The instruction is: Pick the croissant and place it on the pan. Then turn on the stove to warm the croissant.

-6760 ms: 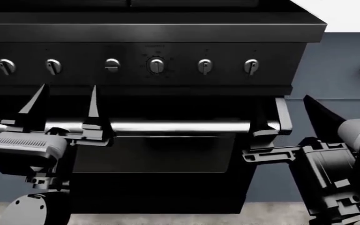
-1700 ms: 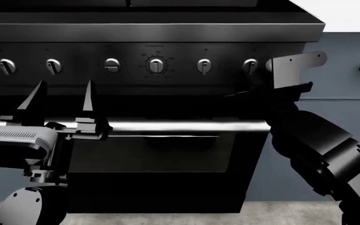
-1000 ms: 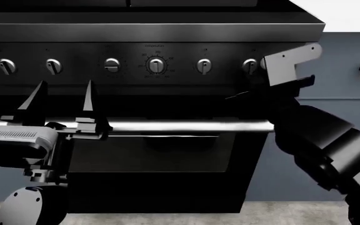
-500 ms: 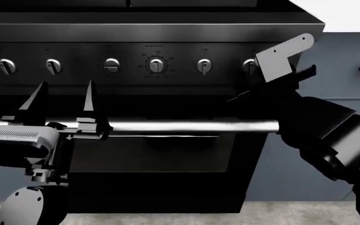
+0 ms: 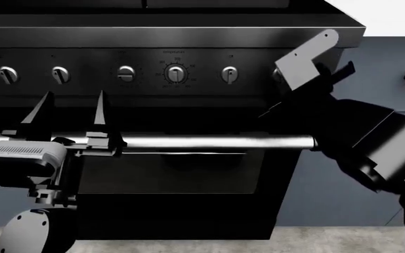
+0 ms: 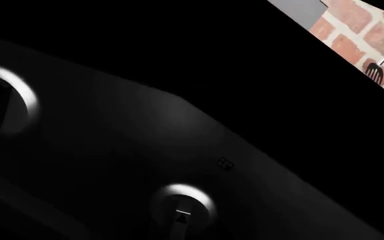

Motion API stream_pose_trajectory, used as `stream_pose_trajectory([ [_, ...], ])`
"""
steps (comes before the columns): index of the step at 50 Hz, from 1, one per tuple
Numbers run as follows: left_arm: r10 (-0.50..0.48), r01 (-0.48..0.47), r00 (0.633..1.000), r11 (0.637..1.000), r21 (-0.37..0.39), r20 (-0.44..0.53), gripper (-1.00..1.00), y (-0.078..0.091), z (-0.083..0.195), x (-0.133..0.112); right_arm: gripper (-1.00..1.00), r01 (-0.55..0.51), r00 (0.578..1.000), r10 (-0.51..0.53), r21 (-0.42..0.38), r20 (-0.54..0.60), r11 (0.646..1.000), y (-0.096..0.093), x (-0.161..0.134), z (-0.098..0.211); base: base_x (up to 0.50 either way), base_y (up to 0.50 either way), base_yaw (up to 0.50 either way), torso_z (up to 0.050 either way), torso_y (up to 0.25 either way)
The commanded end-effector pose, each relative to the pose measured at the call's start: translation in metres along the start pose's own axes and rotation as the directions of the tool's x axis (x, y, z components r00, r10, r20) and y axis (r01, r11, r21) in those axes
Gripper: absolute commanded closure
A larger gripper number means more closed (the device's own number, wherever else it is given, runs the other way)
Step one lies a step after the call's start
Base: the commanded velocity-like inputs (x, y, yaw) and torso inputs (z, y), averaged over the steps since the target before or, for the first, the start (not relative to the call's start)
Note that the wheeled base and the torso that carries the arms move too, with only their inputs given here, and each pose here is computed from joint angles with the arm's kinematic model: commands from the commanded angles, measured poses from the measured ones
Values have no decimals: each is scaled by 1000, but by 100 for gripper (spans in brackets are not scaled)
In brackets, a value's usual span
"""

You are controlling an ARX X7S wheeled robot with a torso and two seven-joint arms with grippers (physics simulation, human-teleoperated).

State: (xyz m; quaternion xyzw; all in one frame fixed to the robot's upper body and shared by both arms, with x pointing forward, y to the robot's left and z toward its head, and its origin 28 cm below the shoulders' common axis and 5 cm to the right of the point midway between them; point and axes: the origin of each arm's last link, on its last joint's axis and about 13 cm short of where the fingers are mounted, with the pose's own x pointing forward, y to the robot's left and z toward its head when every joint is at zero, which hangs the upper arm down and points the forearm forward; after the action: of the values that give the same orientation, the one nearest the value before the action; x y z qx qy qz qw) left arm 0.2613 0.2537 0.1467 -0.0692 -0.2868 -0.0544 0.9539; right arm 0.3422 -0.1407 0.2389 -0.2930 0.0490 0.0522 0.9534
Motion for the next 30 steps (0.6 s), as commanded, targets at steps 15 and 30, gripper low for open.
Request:
stream_pose_trajectory([
  [15,1,-1,1000,1000,1,2,-100,0,0,1,100,-207,974,196,-96,-115,973,22,2,-1,14,3,12,-1,-10],
  [30,1,-1,1000,1000,1,2,-100,0,0,1,100,-234,967,212,-158,-143,959,22,-1,4,12,3,12,-1,-8],
])
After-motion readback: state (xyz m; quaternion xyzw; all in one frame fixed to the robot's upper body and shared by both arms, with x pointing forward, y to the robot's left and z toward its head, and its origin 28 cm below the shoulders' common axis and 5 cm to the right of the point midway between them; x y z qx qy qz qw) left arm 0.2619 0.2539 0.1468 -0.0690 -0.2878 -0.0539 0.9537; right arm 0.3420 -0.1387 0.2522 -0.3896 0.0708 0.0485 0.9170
